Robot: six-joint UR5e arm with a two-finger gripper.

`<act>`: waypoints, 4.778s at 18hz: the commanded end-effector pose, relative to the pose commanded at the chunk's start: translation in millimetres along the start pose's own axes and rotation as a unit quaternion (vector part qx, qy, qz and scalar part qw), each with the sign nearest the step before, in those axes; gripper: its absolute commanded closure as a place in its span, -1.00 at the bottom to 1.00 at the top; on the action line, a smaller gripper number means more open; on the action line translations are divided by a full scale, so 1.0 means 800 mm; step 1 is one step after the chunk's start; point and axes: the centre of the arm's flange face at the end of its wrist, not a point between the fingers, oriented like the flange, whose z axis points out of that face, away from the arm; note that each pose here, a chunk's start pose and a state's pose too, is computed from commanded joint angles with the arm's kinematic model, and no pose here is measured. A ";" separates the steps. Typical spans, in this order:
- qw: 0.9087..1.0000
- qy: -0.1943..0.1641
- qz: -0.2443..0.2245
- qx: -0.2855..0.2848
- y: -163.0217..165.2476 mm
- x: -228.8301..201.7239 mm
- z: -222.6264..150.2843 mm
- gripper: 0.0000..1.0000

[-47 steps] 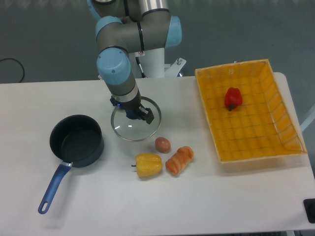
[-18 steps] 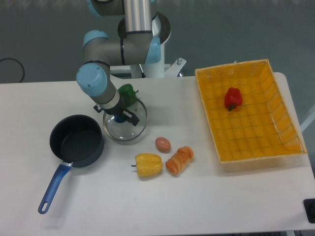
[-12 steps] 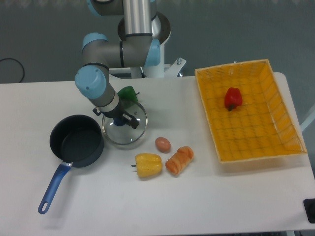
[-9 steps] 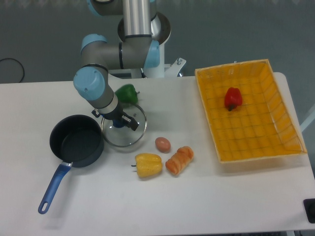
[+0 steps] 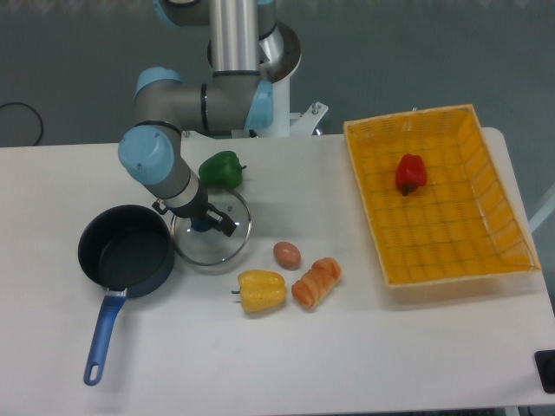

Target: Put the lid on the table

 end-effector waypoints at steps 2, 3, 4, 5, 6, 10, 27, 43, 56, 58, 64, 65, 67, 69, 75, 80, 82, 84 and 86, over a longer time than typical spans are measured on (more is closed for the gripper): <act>1.000 -0.002 -0.001 0.003 -0.004 0.003 -0.004 0.19; 1.000 -0.003 -0.001 0.003 -0.005 0.006 -0.004 0.19; 1.000 -0.003 0.000 0.003 -0.005 0.007 -0.005 0.19; 1.000 -0.003 0.001 0.003 -0.005 0.008 -0.006 0.19; 1.000 -0.003 0.002 0.003 -0.005 0.009 -0.006 0.19; 1.000 -0.007 0.008 -0.015 0.004 0.013 0.008 0.20; 1.000 -0.017 0.001 -0.002 -0.014 0.001 0.027 0.19; 1.000 -0.020 0.004 -0.010 -0.022 0.001 0.037 -0.30; 0.998 -0.051 -0.013 0.040 -0.018 -0.023 -0.047 -1.00; 0.997 -0.055 -0.023 0.046 -0.007 -0.035 -0.061 -1.00; 0.996 -0.054 -0.051 0.048 0.049 -0.074 -0.117 -1.00; 0.995 -0.054 -0.061 0.052 0.063 -0.088 -0.127 -1.00; 0.995 -0.053 -0.070 0.055 0.094 -0.120 -0.139 -1.00; 0.992 -0.053 -0.090 0.064 0.131 -0.161 -0.150 -1.00; 0.994 -0.050 -0.071 0.066 0.217 -0.264 -0.145 -1.00; 0.996 -0.026 -0.002 0.087 0.268 -0.325 -0.133 -1.00; 0.995 -0.012 0.045 0.084 0.272 -0.348 -0.106 -1.00; 0.992 -0.014 0.095 0.085 0.283 -0.360 -0.099 -1.00; 0.976 -0.027 0.200 0.082 0.286 -0.364 -0.100 -1.00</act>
